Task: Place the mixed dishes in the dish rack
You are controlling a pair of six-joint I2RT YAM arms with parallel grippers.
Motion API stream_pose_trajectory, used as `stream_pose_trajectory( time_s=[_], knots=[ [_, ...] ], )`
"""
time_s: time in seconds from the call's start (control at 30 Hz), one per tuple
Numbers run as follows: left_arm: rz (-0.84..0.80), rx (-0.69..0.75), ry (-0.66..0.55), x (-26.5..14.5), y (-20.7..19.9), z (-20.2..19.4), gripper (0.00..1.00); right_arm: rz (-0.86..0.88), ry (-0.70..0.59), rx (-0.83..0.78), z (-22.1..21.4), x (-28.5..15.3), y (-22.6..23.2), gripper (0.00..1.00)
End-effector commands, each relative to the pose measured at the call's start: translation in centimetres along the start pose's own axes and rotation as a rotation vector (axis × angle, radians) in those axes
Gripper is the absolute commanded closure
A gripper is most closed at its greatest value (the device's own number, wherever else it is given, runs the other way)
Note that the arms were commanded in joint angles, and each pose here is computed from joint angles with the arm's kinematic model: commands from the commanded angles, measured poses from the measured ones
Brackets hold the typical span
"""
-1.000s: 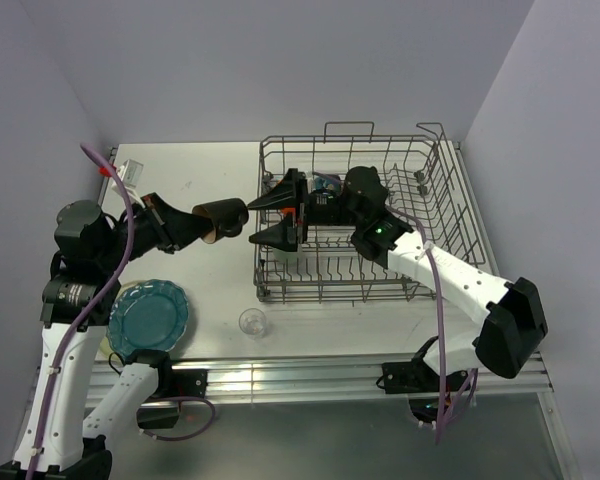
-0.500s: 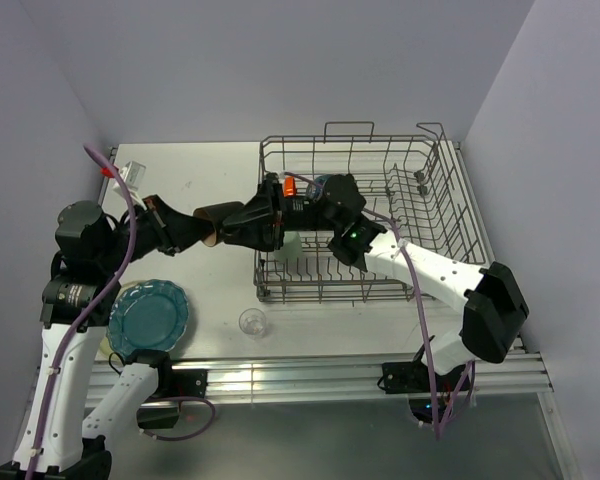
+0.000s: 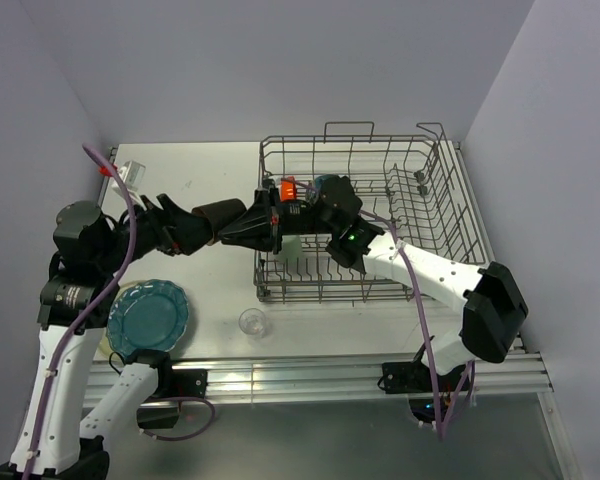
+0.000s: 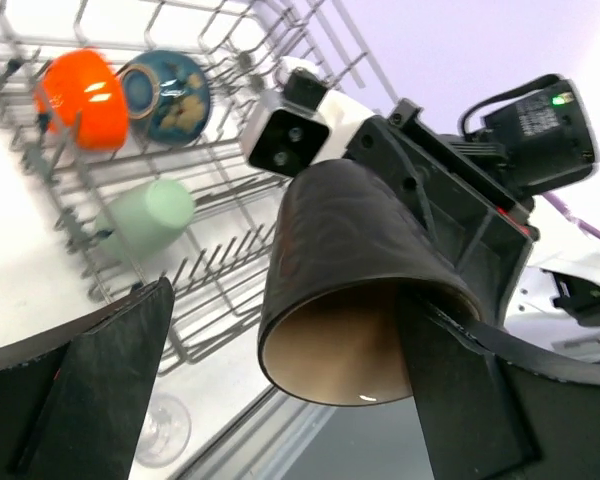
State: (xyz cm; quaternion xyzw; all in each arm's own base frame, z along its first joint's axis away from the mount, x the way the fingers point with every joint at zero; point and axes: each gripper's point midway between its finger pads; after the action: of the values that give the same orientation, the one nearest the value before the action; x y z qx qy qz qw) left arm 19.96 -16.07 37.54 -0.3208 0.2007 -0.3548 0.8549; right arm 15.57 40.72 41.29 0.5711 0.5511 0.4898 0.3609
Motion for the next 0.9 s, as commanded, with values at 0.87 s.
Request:
stream_pose_trajectory(
  time_s=[0.87],
  knots=[
    [0.723, -0.257, -0.269, -8.4, 8.9, -0.3, 0.02, -0.871, -0.365, -0.831, 9.1, -15.2, -8.2, 1.0]
  ],
)
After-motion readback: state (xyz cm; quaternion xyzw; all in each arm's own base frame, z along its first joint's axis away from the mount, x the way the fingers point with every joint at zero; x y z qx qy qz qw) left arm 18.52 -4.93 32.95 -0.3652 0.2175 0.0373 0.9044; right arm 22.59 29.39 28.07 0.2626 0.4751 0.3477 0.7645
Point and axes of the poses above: each gripper's point midway between its finger pads, its own x axis out along the fingers, its own y axis along the line the jaws close on, z = x × y, and after that the axes turned 3 degrees about -x, right-handed
